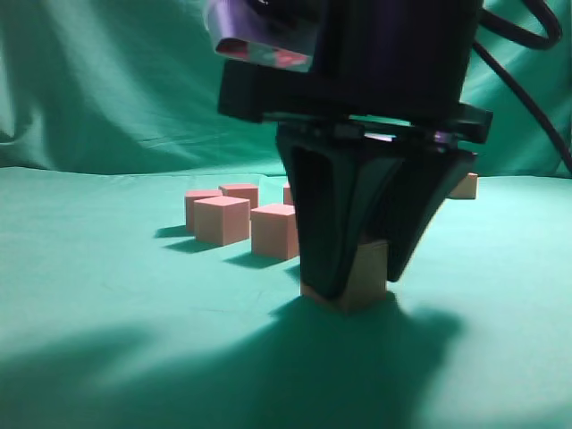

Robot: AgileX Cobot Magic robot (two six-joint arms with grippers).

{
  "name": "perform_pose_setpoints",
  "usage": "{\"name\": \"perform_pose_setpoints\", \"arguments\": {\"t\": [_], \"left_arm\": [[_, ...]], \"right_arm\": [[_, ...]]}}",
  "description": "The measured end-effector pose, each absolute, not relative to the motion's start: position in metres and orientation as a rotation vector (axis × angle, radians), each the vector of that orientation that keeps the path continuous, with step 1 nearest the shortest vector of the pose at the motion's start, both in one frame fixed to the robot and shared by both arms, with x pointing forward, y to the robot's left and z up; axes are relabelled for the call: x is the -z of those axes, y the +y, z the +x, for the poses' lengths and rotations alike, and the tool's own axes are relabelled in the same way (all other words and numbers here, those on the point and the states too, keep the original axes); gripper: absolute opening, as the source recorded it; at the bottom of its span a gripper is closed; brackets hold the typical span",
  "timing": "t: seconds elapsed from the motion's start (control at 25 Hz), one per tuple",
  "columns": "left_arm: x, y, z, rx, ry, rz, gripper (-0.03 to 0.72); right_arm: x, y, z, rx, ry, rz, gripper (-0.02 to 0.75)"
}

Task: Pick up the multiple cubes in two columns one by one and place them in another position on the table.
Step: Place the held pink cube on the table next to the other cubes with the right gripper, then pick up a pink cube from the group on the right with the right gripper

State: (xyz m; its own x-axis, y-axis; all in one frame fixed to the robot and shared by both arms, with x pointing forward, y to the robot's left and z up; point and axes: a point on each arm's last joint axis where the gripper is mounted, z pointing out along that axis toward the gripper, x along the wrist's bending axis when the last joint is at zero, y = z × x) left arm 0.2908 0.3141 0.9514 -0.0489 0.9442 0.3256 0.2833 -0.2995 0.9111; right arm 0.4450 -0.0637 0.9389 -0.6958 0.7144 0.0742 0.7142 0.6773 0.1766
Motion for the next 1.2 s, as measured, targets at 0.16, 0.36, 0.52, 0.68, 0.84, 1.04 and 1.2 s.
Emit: {"name": "perform_pose_setpoints", "arguments": {"t": [0.16,0.36,0.52,0.68,0.84,1.04,1.2], "left_arm": [[-0.951,0.314,0.291,-1.378,1.318,1.615,0.0],[-0.951,0.314,0.291,-1.378,1.318,1.615,0.0],[-0.951,0.314,0.291,-1.378,1.318,1.615,0.0],[-0.951,0.314,0.291,-1.378,1.318,1.615,0.0],[-0.951,0.314,0.291,-1.378,1.318,1.615,0.0],[-0.951,0.314,0.291,-1.378,1.318,1.615,0.0],[-0.951,0.314,0.291,-1.378,1.318,1.615,0.0]], "right_arm": [[-0.948,-0.06,0.448,-0.247,2.9,1.23,0.463],[-0.979,-0.051,0.455,-0.179,2.934,1.221,0.474],[-1.012,-0.047,0.462,-0.096,2.946,1.181,0.474],[-1.055,-0.041,0.483,-0.221,2.802,1.155,0.474],[-1.104,-0.065,0.523,-0.369,2.554,1.28,0.474],[-1.139,-0.133,0.576,-0.473,2.266,1.581,0.474],[-1.114,-0.167,0.615,-0.517,2.186,1.781,0.474]]}}
